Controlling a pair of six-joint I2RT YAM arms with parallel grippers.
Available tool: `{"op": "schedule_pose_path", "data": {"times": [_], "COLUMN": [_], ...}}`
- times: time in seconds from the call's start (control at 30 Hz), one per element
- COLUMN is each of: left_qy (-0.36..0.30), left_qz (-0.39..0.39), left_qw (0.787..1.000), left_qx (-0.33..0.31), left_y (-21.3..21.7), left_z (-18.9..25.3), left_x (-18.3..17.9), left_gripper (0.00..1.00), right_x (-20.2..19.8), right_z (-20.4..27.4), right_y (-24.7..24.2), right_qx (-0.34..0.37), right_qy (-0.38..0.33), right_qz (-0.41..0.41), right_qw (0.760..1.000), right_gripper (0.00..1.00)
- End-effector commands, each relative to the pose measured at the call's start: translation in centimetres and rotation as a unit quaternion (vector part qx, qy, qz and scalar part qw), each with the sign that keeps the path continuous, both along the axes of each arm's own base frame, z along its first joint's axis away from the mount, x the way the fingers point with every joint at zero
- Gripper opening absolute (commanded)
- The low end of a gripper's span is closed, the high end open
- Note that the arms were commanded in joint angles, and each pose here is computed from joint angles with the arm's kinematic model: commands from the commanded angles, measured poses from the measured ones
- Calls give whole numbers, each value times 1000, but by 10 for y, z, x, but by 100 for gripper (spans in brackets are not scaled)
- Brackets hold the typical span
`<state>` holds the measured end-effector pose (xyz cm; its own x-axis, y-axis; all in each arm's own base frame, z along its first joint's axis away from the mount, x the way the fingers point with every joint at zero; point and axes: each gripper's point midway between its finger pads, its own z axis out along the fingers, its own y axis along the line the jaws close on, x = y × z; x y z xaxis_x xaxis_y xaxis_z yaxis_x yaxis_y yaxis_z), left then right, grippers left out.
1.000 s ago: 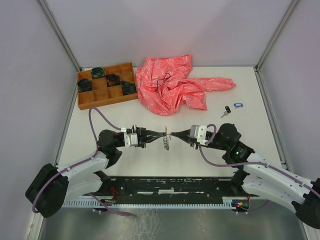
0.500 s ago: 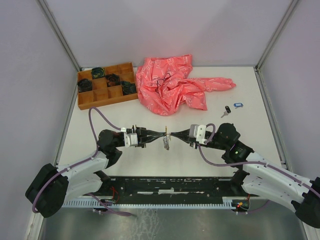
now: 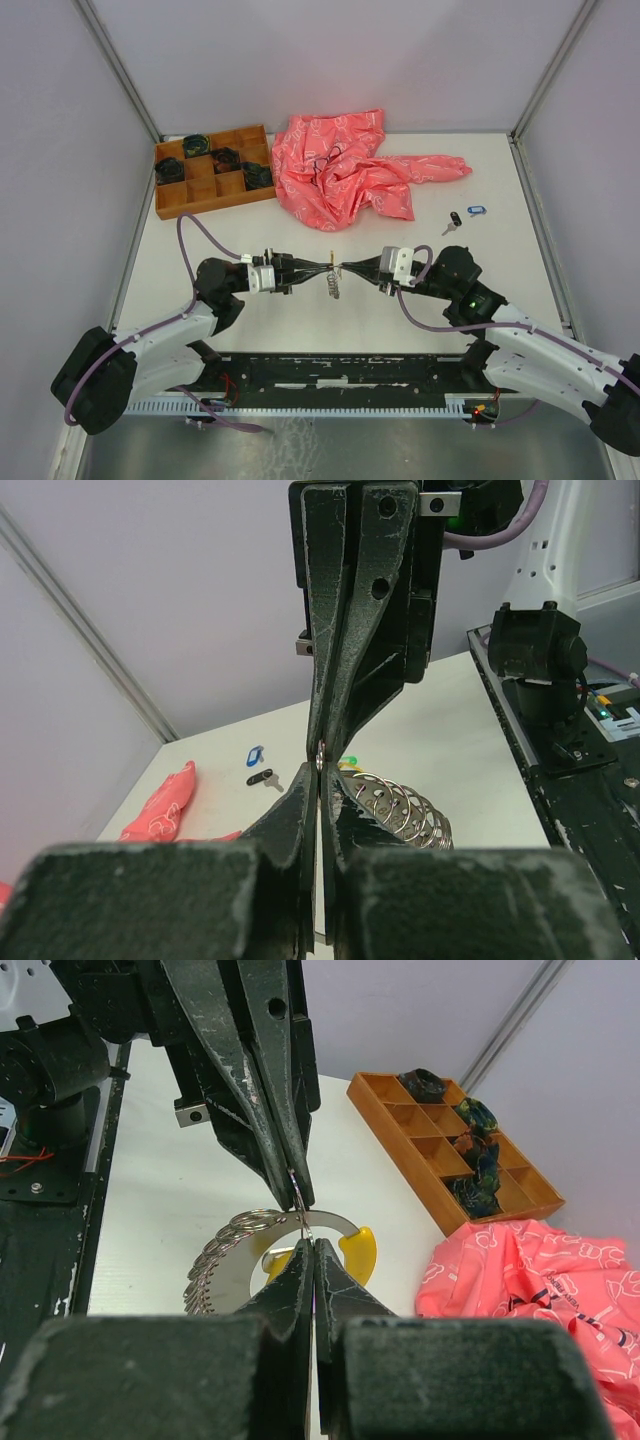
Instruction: Put the keys on the keyring
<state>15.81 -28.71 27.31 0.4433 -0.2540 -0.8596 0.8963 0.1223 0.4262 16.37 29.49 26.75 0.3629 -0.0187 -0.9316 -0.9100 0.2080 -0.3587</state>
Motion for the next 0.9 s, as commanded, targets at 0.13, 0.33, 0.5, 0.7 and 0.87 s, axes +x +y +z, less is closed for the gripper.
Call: {"op": "schedule_pose_path", "data": {"times": [0.13, 0.33, 0.5, 0.7, 0.87], "left_qy": [-33, -25, -23, -10, -1], "left_qz": [-5, -9, -3, 19, 38], "left_qw": [999, 1000, 1000, 999, 998], "left_qx": [-13, -2, 7, 34, 48], "left_y": [-5, -7, -7, -7, -6], "left_z": [17, 14, 12, 3, -1], "left_x": [-2, -2, -1, 7, 13], "left_gripper": [3, 3, 3, 3, 3], "right_x": [-1, -3, -3, -6, -8], "right_z": [44, 46, 50, 58, 61], "right_y": [3, 5, 4, 1, 0], "right_qx": [54, 56, 59, 69, 69], "right_qy": [-35, -42, -48, -50, -51], "right_qz": [4, 8, 3, 4, 8], "right_qw": [998, 997, 997, 996, 996], "right_gripper": [1, 1, 1, 1, 1]}}
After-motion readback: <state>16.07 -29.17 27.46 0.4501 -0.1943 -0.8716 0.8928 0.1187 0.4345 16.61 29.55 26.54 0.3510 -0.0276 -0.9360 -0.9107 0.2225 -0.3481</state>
